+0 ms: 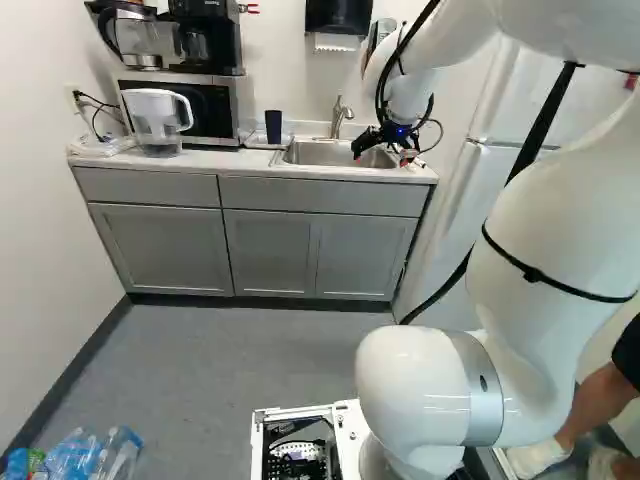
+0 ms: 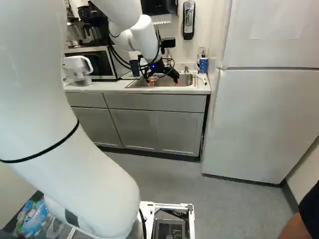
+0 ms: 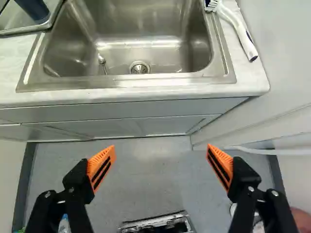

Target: Rinse the cup and place it in the tray

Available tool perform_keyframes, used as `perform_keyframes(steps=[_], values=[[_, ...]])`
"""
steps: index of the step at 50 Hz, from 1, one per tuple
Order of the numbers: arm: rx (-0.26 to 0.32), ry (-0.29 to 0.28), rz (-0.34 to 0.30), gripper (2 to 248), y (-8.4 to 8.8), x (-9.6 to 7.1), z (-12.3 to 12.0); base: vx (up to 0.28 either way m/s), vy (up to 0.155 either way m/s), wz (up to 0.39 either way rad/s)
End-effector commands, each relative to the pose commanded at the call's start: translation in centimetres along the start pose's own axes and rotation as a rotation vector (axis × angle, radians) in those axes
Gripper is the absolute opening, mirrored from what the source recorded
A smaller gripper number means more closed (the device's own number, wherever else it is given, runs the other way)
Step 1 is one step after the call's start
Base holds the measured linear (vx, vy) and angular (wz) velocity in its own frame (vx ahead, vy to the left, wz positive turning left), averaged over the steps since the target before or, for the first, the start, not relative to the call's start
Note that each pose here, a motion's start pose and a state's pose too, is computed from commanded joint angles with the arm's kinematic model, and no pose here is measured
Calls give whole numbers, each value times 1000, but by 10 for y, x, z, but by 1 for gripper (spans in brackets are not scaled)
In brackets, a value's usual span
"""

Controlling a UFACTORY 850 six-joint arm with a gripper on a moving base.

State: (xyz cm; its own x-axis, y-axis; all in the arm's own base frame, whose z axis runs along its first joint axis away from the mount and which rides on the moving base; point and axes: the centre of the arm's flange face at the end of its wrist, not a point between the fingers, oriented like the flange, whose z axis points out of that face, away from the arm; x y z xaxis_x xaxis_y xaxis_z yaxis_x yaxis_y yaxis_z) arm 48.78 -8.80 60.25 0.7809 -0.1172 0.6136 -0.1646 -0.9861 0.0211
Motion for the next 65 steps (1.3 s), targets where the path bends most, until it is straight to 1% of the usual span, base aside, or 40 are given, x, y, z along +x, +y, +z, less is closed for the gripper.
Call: perform_keyframes(steps=[17,34,50,65], values=[[8,33,-7,247,-5,-15,8,0,0,0],[19,80,-16,247,-13,-37,18,0,0,0],[33,139,-27,247,-22,-67,29,0,0,0],[50,206,-38,247,-31,-102,39,0,0,0]])
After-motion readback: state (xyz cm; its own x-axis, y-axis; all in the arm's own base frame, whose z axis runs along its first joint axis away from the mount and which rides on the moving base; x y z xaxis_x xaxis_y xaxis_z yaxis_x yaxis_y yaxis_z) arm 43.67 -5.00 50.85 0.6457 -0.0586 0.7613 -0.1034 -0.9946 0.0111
